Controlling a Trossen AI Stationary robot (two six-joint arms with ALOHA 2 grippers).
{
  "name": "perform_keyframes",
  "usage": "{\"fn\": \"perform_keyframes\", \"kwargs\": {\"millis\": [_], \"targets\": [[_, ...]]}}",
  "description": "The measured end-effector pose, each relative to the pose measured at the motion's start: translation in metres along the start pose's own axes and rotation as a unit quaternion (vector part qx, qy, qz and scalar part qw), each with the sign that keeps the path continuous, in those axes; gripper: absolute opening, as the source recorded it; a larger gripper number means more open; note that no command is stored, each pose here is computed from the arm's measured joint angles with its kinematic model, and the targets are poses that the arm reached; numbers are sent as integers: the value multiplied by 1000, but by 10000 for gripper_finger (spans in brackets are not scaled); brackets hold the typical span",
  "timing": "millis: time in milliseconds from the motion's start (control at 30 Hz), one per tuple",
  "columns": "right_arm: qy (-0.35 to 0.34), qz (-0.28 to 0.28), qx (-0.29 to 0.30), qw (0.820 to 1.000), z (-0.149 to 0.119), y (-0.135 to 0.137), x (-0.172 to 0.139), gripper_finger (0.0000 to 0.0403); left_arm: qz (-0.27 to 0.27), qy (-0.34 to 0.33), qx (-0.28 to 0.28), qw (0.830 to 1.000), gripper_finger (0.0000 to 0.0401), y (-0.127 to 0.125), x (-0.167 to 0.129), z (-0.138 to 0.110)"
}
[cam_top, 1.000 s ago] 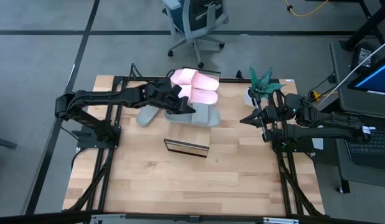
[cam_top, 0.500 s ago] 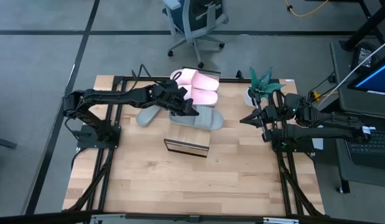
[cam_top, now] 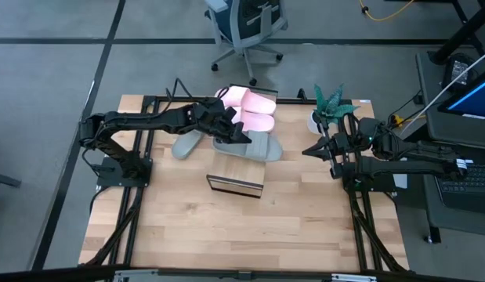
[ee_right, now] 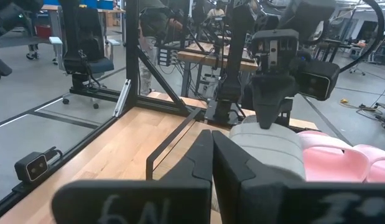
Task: Pick and place slides into the shelf
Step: Put the left gray slipper on the shelf
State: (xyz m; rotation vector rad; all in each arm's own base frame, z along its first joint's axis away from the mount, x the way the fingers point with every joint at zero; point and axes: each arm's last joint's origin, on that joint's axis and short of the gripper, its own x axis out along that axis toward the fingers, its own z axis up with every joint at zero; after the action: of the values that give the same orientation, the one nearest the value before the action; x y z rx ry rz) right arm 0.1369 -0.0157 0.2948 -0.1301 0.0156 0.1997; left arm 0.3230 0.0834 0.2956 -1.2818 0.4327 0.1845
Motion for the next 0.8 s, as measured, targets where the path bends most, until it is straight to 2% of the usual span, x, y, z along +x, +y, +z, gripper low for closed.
{"fn": "perform_keyframes", "kwargs": {"millis": [800], "targets": [[1, 0, 1, 1000, 0, 0, 0, 4, 15, -13, 15, 1000, 0, 8, 9, 5]]}}
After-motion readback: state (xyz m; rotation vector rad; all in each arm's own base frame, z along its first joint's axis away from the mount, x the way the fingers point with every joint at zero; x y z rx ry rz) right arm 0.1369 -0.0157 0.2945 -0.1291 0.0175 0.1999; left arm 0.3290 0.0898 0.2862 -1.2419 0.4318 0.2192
